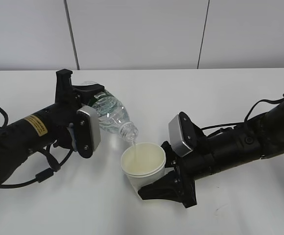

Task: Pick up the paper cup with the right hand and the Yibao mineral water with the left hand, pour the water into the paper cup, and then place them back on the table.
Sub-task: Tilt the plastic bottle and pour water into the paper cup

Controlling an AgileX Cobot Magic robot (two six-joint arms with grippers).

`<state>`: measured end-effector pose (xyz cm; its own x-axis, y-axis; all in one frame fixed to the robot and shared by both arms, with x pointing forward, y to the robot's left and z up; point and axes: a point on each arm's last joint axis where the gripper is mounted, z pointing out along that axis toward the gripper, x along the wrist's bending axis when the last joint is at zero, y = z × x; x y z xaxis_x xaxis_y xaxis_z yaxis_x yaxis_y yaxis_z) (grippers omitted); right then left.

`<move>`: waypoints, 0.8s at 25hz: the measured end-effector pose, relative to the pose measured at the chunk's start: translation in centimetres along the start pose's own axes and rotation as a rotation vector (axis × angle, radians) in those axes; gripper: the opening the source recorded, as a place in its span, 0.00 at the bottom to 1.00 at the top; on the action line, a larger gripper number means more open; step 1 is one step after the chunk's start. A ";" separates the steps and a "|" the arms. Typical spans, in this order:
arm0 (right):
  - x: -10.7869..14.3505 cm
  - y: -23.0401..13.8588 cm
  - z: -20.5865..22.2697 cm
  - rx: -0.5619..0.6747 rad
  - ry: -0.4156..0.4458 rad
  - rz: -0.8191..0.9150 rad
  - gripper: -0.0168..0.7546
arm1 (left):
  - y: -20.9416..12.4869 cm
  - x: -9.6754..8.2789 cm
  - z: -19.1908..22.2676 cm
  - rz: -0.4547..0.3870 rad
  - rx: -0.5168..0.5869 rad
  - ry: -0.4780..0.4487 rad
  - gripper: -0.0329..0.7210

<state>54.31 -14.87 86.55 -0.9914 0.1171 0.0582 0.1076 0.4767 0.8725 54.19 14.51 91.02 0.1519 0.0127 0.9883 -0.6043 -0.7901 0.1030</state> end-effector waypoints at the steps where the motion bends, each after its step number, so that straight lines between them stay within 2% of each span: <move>1: 0.0 0.0 0.0 -0.001 0.003 0.001 0.70 | 0.0 0.0 0.0 0.001 0.000 0.000 0.48; 9: 0.1 0.1 0.0 -0.010 0.006 0.002 0.70 | 0.0 0.0 0.0 0.073 0.000 0.000 0.48; 20: 0.1 0.1 0.0 -0.012 0.007 0.003 0.70 | 0.0 0.1 0.0 0.079 -0.001 0.007 0.48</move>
<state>54.26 -14.81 86.65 -0.9916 0.1125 0.0638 0.1094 0.4658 0.8781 54.19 14.50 91.08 0.0986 -0.0454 0.9941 -0.6150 -0.7881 0.0250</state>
